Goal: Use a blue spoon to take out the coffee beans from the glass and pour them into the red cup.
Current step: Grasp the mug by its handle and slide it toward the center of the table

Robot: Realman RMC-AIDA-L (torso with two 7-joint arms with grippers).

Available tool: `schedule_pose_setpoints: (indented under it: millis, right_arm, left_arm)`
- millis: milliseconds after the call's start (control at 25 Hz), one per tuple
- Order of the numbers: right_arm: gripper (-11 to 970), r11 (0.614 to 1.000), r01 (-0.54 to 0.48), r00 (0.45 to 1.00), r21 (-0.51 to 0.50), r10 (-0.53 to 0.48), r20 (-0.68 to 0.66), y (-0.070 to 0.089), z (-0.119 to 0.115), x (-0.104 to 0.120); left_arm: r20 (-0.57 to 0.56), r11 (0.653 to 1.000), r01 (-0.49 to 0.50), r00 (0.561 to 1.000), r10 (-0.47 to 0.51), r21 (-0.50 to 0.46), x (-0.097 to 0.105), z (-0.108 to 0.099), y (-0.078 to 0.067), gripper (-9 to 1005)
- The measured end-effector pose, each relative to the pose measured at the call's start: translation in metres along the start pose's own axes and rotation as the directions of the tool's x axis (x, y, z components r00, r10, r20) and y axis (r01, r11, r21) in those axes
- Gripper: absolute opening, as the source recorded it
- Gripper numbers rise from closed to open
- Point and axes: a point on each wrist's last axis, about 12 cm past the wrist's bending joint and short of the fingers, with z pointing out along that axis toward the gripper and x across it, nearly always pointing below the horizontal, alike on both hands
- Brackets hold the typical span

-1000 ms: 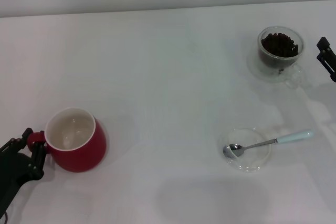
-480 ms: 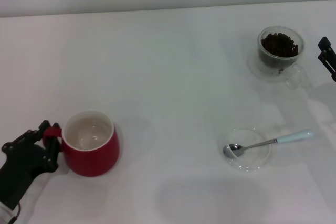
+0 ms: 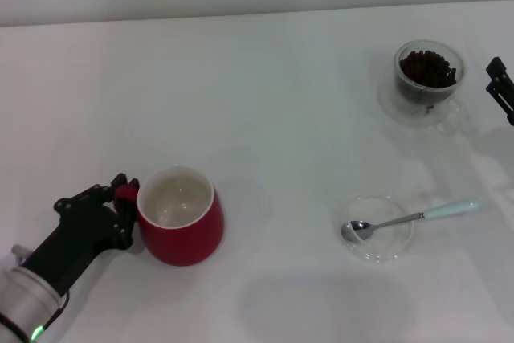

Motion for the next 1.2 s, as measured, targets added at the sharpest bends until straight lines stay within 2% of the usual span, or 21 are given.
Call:
schedule_pose_setpoints:
  millis: [400, 600, 800, 1200]
  right_arm:
    - [872, 1.0, 0.0, 1.0, -0.005, 0.0, 0.006, 0.0, 0.003, -0.001]
    - [872, 1.0, 0.002, 1.0, -0.005, -0.002, 0.009, 0.0, 0.004, -0.002]
    - [871, 1.0, 0.002, 1.0, -0.003, -0.002, 0.01, 0.0, 0.004, -0.002]
    - [871, 1.0, 0.006, 1.0, -0.004, -0.006, 0.005, 0.0, 0.005, -0.002]
  left_arm:
    - [0.01, 0.998, -0.034, 0.999, 0.034, 0.046, -0.013, 0.023, 0.0, 140]
    - [-0.032, 0.991, -0.078, 0.996, 0.081, 0.105, -0.015, 0.037, -0.005, 139]
    - [-0.064, 0.988, -0.096, 0.993, 0.104, 0.125, -0.016, 0.046, -0.008, 134]
    - [-0.045, 0.98, -0.116, 0.991, 0.125, 0.16, -0.028, 0.064, -0.013, 120]
